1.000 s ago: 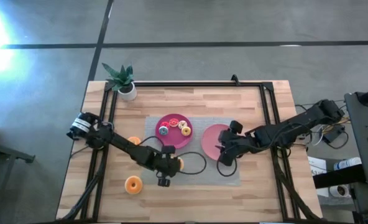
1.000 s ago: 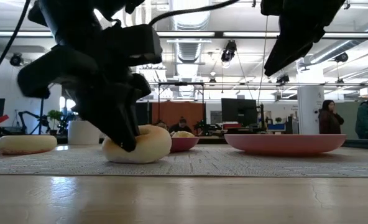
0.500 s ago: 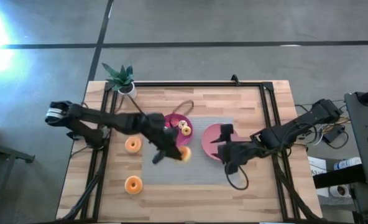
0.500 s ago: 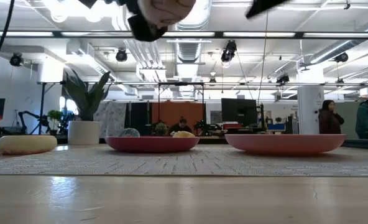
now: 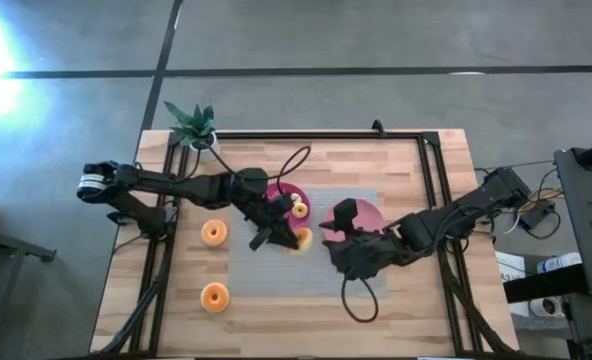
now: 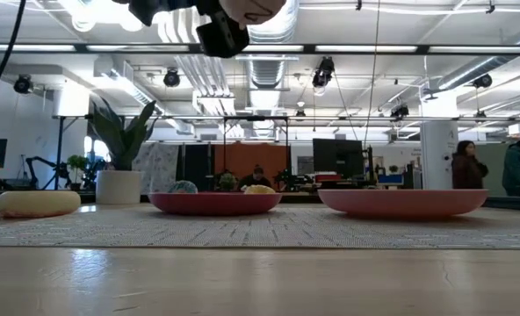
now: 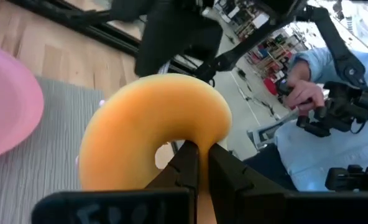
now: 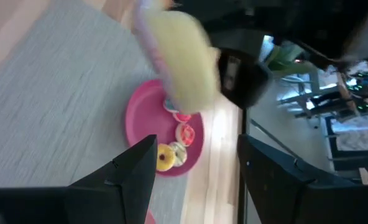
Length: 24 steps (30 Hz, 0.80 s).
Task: Pick & Place donuts
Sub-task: Put the large white donut on the light pink plate
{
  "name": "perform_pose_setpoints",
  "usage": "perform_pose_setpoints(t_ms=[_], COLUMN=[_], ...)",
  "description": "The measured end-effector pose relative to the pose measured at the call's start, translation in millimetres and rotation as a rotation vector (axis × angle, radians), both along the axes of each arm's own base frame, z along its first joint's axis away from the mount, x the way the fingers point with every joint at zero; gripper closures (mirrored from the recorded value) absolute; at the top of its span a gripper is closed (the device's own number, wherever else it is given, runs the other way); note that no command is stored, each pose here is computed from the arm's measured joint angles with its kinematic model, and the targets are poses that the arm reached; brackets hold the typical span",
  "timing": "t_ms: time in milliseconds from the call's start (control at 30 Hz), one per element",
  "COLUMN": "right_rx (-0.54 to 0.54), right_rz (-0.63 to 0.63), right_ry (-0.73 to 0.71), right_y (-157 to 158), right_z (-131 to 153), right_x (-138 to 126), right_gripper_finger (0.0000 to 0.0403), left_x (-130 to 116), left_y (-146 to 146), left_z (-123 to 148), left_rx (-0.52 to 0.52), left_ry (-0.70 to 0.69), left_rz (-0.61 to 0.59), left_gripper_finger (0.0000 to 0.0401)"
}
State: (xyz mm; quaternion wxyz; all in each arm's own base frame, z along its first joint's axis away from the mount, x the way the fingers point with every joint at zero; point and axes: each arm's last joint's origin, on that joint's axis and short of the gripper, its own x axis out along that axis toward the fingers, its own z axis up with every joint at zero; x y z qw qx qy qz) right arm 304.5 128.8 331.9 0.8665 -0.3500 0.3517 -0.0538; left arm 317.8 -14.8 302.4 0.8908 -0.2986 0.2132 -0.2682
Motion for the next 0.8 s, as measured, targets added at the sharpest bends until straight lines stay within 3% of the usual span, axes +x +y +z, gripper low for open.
perform_pose_setpoints(t_ms=[200,800], right_rx=[-0.010,-0.091], right_rz=[0.018,0.112], right_ry=[0.006,-0.036], right_y=[6,14], right_z=[1,8], right_x=[8,20], right_gripper_finger=[0.0188,0.0188], left_x=[1,7], left_y=[0,1], left_z=[6,-6], left_rx=[-0.020,-0.035], left_ry=[-0.047,0.013], left_rz=[0.005,0.058], left_gripper_finger=[0.0401,0.0401])
